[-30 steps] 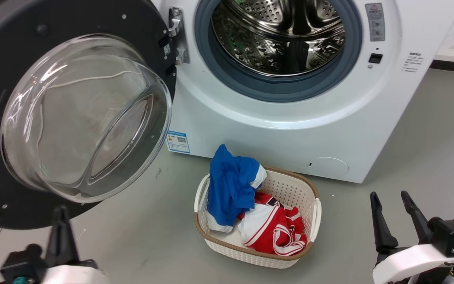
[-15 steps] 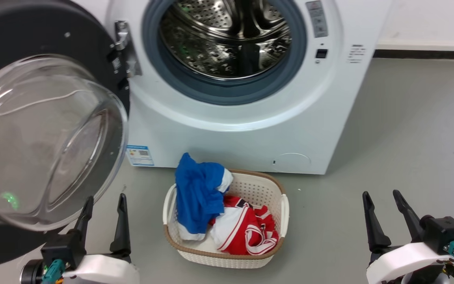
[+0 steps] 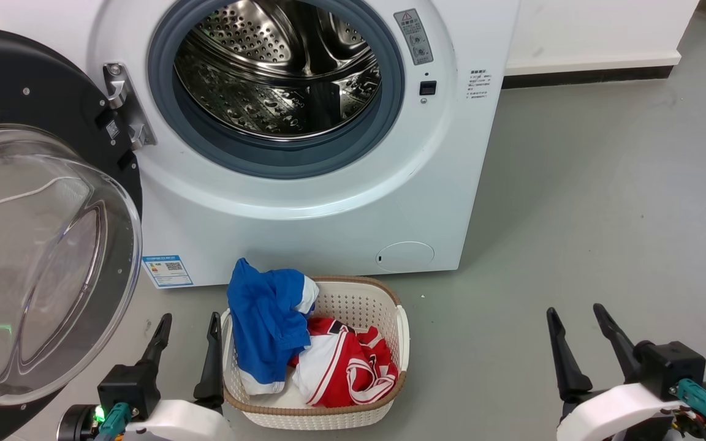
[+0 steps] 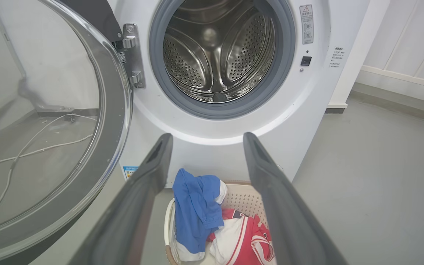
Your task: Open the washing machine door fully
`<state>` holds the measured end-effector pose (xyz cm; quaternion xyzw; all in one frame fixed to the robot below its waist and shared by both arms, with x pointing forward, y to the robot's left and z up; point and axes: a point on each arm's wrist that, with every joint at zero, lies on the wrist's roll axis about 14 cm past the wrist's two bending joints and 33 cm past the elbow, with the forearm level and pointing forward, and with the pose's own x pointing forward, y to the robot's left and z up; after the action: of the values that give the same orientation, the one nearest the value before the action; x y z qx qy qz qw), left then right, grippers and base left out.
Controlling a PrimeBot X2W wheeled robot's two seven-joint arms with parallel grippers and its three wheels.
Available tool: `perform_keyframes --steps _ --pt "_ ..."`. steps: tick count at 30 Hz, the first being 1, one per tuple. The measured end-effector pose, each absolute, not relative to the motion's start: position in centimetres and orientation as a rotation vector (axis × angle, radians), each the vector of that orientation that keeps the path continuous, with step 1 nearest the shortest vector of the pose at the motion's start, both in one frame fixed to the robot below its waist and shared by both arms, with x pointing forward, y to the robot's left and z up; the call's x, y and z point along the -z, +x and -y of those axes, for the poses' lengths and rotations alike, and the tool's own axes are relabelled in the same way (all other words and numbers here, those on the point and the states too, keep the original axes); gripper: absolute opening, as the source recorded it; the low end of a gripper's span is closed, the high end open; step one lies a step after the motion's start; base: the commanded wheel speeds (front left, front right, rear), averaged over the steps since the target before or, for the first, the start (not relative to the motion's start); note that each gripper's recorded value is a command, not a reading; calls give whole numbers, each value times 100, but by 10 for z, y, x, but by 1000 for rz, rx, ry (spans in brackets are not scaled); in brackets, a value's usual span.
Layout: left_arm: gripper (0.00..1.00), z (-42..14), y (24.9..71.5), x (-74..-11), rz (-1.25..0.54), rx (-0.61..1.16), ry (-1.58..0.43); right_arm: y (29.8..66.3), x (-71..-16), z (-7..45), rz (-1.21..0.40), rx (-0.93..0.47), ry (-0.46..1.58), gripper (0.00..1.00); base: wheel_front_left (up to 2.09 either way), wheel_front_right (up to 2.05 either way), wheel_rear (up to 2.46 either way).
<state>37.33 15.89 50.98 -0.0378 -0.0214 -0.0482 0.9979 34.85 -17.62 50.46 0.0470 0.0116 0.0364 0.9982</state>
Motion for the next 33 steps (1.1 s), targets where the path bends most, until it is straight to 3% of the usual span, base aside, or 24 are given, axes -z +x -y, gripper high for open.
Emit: perform_keyframes --steps 26,27,33 --pt "100 -163 371 -499 25 75 -77 352 -505 167 -20 -101 94 100 0 0 0" --pt "0 -163 371 -498 23 75 -77 351 -505 167 -22 -100 95 0 0 0 0" --pt "0 -164 361 -474 -61 59 -115 342 -482 168 -91 -91 138 0 0 0 0"
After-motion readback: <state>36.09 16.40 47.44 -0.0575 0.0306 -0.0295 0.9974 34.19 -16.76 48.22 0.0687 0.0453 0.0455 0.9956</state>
